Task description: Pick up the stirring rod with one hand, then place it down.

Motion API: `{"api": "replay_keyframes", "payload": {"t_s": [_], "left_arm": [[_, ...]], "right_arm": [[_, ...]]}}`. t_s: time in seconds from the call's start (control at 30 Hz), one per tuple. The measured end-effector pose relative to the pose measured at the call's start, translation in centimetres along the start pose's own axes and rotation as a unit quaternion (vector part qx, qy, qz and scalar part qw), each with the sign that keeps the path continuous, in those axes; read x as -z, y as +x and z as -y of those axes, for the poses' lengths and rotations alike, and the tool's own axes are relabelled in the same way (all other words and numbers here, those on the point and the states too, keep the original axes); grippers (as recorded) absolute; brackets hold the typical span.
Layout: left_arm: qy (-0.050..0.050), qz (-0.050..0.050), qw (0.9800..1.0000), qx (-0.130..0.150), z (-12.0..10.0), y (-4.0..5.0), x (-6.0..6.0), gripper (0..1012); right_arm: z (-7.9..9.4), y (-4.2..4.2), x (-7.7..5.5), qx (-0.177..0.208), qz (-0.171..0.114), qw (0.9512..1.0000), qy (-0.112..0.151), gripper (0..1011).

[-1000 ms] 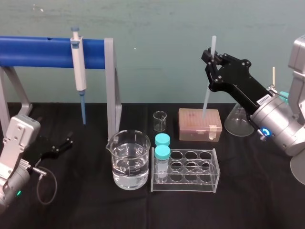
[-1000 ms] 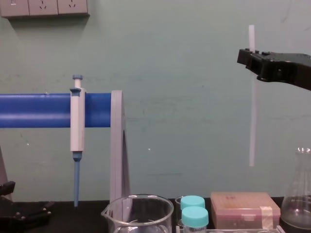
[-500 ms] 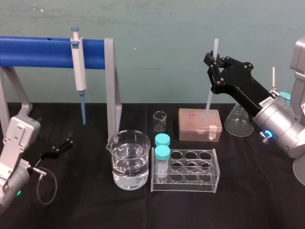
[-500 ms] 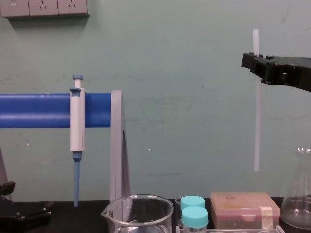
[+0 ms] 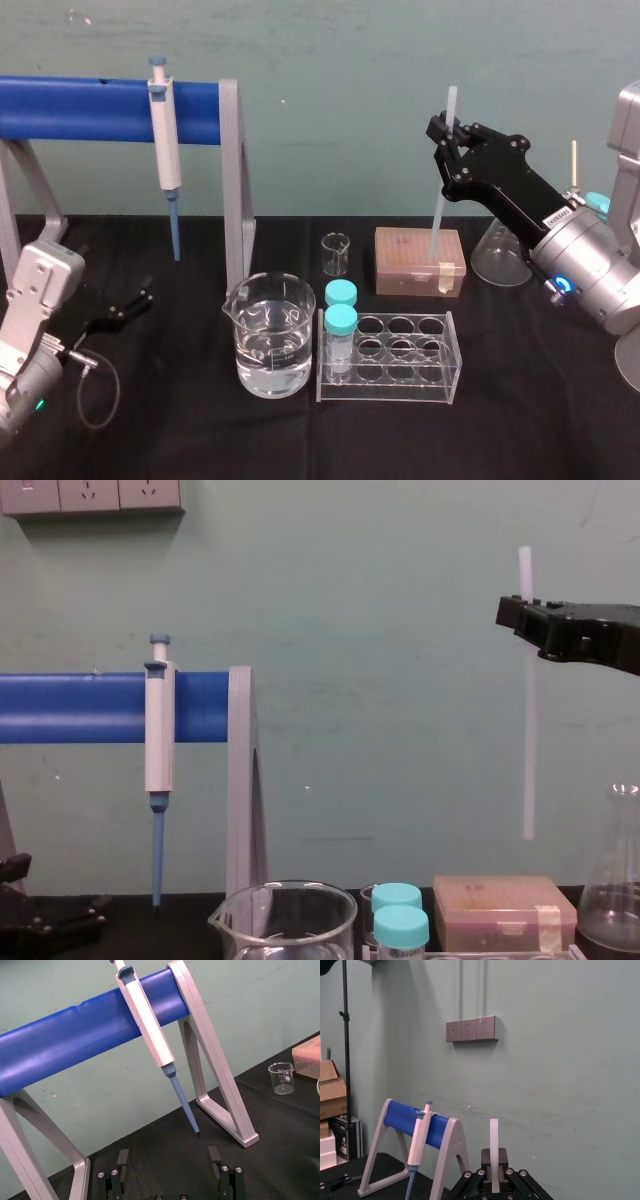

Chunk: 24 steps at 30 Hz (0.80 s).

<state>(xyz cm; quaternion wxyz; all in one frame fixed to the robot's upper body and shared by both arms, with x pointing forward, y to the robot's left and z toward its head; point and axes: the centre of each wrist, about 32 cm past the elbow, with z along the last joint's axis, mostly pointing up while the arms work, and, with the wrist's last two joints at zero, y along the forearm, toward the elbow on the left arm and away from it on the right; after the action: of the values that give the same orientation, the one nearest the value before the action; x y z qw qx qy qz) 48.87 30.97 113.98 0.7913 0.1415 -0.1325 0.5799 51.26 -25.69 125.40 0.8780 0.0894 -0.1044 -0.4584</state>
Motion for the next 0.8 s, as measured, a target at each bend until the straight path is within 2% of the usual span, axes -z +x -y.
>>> {"api": "replay_keyframes", "payload": {"t_s": [0.8], "left_arm": [[0.0,0.0,1.0,0.0,0.0,0.0,0.0,1000]], "right_arm": [[0.01,-0.3,-0.01,-0.011,0.001,0.9999,-0.004,69]]}}
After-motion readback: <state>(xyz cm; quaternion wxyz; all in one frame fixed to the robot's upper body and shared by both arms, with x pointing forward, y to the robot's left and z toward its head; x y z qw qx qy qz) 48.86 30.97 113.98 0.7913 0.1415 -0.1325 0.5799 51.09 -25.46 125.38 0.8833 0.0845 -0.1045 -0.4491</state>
